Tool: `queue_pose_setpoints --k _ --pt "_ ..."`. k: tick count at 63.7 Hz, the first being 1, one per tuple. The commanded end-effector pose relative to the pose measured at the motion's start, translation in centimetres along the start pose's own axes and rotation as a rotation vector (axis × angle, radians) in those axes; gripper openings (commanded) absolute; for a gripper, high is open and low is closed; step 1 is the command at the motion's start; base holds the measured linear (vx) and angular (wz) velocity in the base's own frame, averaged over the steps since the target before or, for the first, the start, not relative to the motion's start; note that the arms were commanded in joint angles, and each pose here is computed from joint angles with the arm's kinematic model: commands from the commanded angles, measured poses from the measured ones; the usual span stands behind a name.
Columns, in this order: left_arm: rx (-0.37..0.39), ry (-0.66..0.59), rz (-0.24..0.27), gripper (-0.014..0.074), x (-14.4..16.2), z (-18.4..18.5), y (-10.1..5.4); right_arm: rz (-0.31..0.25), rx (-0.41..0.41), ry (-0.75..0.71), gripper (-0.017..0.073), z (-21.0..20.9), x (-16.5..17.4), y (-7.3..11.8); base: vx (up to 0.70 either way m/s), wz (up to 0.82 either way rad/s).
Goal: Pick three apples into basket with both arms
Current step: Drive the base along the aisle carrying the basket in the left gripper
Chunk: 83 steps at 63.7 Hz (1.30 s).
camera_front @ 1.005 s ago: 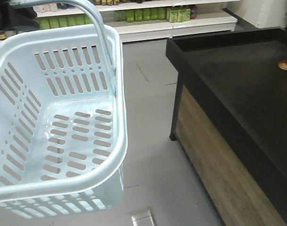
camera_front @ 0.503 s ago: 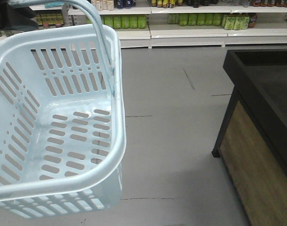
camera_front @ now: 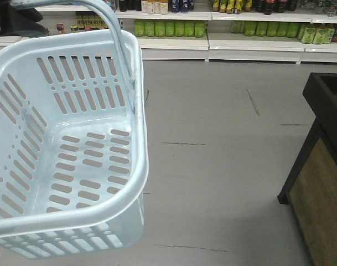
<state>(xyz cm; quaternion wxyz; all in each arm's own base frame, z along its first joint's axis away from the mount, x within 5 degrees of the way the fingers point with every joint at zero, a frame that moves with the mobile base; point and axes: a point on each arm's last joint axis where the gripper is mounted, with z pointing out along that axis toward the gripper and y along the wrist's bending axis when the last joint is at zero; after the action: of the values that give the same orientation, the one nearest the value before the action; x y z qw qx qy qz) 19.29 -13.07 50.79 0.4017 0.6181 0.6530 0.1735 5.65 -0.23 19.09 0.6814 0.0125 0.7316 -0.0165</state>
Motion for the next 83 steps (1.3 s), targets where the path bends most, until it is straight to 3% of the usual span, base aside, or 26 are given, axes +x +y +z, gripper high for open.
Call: queue_pose_setpoints --k 1,83 --pt "-0.092 -0.056 -0.019 -0.0006 0.09 -1.97 0.89 -0.001 0.006 -0.080 -0.0008 -0.06 -0.38 -0.03 0.12 0.15" --pt "-0.092 -0.056 -0.019 -0.0006 0.09 -1.97 0.89 -0.001 0.006 -0.080 -0.0008 -0.06 -0.38 -0.03 0.17 0.03"
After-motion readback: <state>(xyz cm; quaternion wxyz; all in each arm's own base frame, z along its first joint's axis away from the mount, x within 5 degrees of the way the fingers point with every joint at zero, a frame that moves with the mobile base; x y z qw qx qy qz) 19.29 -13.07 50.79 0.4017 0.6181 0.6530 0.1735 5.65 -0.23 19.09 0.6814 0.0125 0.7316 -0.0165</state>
